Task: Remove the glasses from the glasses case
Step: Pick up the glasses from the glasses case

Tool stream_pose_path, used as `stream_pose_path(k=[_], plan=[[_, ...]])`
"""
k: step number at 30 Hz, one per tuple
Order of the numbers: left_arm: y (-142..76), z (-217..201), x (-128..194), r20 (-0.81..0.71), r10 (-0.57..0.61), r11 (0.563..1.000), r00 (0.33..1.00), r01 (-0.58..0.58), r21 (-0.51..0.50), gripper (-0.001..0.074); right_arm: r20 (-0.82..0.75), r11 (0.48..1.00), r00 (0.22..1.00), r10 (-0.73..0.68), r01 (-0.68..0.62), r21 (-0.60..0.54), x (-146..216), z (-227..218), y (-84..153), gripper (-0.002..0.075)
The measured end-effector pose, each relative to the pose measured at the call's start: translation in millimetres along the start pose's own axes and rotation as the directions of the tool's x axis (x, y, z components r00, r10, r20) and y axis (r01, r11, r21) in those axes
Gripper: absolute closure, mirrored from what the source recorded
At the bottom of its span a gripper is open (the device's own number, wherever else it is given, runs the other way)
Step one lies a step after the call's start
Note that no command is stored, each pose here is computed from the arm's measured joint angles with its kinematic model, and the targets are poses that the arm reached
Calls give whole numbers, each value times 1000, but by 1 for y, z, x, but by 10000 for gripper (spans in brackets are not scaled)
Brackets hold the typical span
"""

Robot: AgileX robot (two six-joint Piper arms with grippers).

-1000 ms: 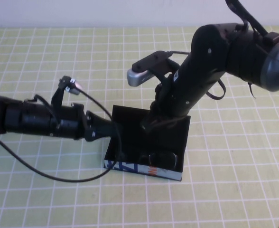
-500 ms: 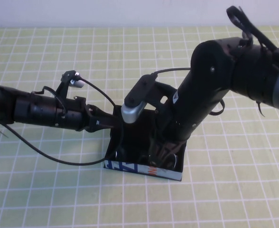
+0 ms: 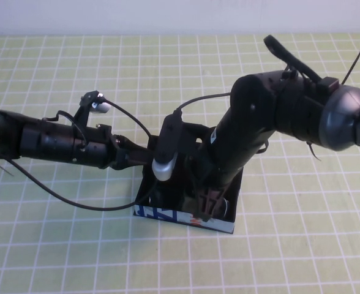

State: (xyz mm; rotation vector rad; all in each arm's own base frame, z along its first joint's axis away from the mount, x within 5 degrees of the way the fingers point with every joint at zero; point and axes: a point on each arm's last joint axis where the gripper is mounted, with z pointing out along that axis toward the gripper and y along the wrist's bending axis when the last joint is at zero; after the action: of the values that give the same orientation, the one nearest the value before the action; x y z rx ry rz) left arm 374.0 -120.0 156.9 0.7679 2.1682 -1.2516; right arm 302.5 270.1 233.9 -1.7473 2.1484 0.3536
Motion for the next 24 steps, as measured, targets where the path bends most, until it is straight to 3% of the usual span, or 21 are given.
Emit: stream_pose_path(k=[24], plan=[[0,0,1,-15,-1,1000,1000,1,2,739,-20,997,999,-42,43,58,4,31,-14,415]])
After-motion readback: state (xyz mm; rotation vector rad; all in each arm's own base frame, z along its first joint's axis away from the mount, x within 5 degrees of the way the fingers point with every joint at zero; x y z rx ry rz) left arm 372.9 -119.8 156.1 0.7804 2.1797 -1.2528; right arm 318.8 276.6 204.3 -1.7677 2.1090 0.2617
